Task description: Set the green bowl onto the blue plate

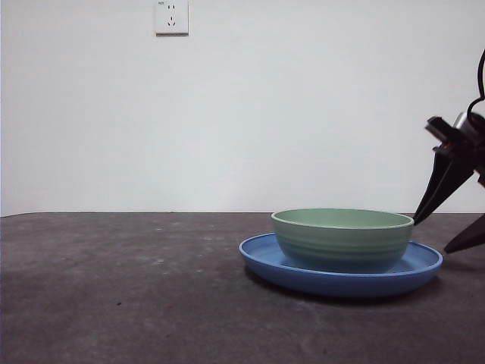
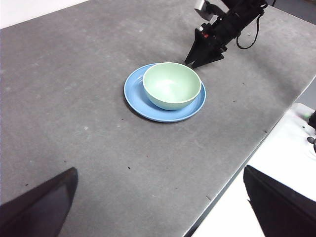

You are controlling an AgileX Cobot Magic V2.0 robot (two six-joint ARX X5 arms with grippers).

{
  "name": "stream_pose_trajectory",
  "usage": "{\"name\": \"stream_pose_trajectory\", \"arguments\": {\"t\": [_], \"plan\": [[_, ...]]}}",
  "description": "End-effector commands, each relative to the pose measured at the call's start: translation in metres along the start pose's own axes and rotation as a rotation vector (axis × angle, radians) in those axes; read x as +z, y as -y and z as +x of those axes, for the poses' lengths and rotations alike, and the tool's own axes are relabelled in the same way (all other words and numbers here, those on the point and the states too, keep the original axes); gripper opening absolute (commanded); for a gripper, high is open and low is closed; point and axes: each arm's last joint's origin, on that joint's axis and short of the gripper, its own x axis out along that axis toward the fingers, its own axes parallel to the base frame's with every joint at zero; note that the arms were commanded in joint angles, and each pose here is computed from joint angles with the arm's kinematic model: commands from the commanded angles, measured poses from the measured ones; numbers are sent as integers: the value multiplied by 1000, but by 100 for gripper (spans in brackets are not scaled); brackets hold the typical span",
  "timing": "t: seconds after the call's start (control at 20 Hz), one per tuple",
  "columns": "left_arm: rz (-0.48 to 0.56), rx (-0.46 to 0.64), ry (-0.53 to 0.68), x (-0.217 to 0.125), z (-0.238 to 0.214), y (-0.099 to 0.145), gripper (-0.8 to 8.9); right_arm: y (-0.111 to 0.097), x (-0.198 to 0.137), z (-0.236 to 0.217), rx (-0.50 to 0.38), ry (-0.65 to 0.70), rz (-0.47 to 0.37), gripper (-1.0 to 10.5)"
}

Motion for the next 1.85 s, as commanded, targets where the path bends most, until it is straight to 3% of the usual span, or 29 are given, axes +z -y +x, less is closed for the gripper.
{"name": "stream_pose_trajectory", "arguments": {"t": [0.05,0.25,0.35,0.45,0.6,0.8,1.3,1.85], "plan": [[9,-1,23,4,-3,0,782,2,2,11,7,-30,-10,238],[9,-1,24,4,-3,0,782,1,0,28,13,-72,-28,223],[9,-1,23,4,-3,0,782,2,-2,34,5,-88,-27,152],[9,-1,24,4,-3,0,782,2,-2,35,1,-88,-28,5],[9,-1,24,4,-3,0,782,1,-1,35,9,-87,-24,7],[9,-1,24,4,-3,0,782,-12,8,33,99,-100,-9,7],[9,-1,24,4,-3,0,782,-90,-11,77,48,-133,-120,7],[9,-1,24,4,-3,0,782,-92,-27,108,-4,-196,-113,8]]}}
